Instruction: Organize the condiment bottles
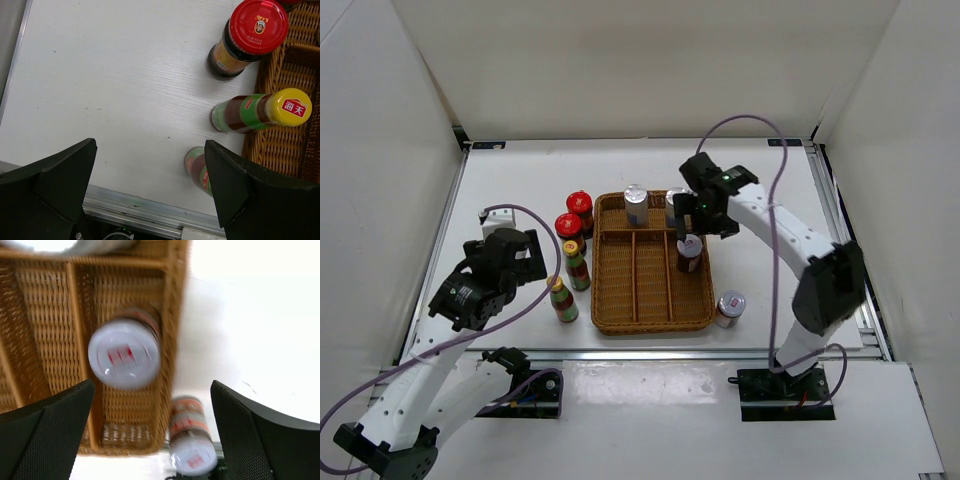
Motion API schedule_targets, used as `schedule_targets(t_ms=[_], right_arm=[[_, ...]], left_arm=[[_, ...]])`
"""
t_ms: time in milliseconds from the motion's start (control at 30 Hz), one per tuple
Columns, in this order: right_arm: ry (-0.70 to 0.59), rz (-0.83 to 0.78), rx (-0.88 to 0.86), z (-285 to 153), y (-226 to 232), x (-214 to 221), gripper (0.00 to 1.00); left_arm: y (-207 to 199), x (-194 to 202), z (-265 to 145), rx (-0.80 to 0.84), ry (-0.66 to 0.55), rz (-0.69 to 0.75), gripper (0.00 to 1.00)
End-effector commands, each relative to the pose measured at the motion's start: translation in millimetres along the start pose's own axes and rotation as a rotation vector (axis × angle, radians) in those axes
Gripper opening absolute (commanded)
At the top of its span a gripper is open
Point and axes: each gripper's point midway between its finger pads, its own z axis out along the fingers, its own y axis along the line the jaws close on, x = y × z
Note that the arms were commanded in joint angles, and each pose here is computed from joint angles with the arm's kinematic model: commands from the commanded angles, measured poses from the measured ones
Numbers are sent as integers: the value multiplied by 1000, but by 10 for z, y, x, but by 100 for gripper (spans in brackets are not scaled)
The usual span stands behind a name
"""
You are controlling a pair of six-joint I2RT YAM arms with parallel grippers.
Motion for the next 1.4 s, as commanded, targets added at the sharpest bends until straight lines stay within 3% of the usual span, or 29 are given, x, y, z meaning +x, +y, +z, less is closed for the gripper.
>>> schedule_targets(t_ms=[0,133,267,400,567,800,900,933,967,1133,1367], right_arm=[[-94,36,80,-481,-296,61,100],[-95,48,16,-602,-385,418,100],[50,48,0,-349,-467,1063,100],[94,107,13,-231,-532,1361,100],[143,138,36,-74,-581,1434,100],[237,164,32,52,-550,1546,70],[277,205,-1,18,-486,1606,53],[276,206,-2,-8,-493,1616,42],[293,213,8,-50,-506,1644,36],[228,220,36,-211,-592,1492,10],[120,229,19,-532,-567,1120,0]], left_arm=[[23,-34,-1,-14,-20,-10,99],[16,-25,14,-17,-13,-5,99],[2,-7,47,-24,2,6,99],[1,-7,47,-24,2,6,99],[5,-7,47,-24,2,16,99],[-1,2,62,-27,9,21,99],[5,-7,47,-24,2,16,99],[5,-7,47,-24,2,16,99],[5,-7,47,-24,2,16,99],[-6,-27,50,-25,3,16,99],[-6,-27,50,-25,3,16,99]])
